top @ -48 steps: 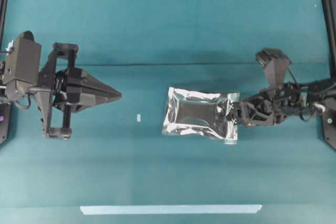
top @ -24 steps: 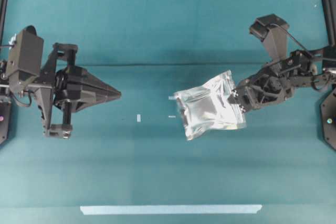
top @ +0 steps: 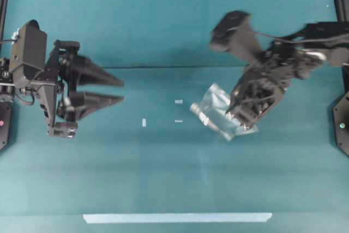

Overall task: Hand over the silver zip bag and make it stand upright.
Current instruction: 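Lift the bag with the right gripper and swing it upright, then hold the bag hanging vertically above the table center with the right gripper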

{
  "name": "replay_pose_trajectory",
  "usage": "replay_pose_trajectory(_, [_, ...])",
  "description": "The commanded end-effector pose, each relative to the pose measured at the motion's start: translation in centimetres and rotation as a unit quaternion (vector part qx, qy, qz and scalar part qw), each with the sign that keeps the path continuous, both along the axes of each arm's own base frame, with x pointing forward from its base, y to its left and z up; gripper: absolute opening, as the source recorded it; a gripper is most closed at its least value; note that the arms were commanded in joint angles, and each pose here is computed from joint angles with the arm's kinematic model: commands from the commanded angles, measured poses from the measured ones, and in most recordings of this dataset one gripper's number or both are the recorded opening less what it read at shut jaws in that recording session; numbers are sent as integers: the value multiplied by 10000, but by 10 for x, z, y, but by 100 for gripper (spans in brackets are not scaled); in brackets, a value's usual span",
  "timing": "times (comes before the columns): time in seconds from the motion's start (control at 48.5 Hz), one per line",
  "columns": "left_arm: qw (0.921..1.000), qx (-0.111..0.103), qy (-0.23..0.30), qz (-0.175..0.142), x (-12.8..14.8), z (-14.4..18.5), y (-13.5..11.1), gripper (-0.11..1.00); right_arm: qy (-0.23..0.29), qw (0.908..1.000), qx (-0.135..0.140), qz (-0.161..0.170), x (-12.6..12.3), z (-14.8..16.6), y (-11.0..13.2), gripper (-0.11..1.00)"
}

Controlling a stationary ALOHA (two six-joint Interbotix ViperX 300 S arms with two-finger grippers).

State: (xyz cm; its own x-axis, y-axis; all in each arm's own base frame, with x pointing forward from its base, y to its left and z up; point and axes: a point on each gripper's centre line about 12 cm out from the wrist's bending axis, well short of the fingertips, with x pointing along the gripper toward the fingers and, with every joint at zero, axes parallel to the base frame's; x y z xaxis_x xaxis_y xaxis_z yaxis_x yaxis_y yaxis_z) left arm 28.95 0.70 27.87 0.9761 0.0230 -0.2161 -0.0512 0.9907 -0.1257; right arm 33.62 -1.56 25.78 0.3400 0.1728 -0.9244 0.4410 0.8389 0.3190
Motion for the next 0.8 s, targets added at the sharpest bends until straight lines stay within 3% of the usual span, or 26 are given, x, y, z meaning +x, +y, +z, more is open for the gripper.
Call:
replay_pose_trajectory(0.0, [10000,-21,-62,4,0,4,0,74,-56,9990,-78,427,13,18,3,4])
replay_pose_trajectory(0.062, [9999,-97,-18,28,-1,0,0,89,33,9973,-131,715,20,20,3,4])
replay_pose_trajectory(0.124, [9999,-151,27,48,-2,-4,1,97,57,9947,-220,1002,26,23,2,4])
replay_pose_trajectory(0.309, [9994,-223,240,75,-8,-20,1,95,-25,9802,-649,1872,41,22,-1,4])
replay_pose_trajectory(0.474, [9974,-520,433,257,-15,-37,6,95,39,9662,-912,2412,48,13,-3,4])
replay_pose_trajectory(0.784, [9965,-596,507,281,-19,-44,6,95,178,9459,-1628,2802,65,15,-11,4])
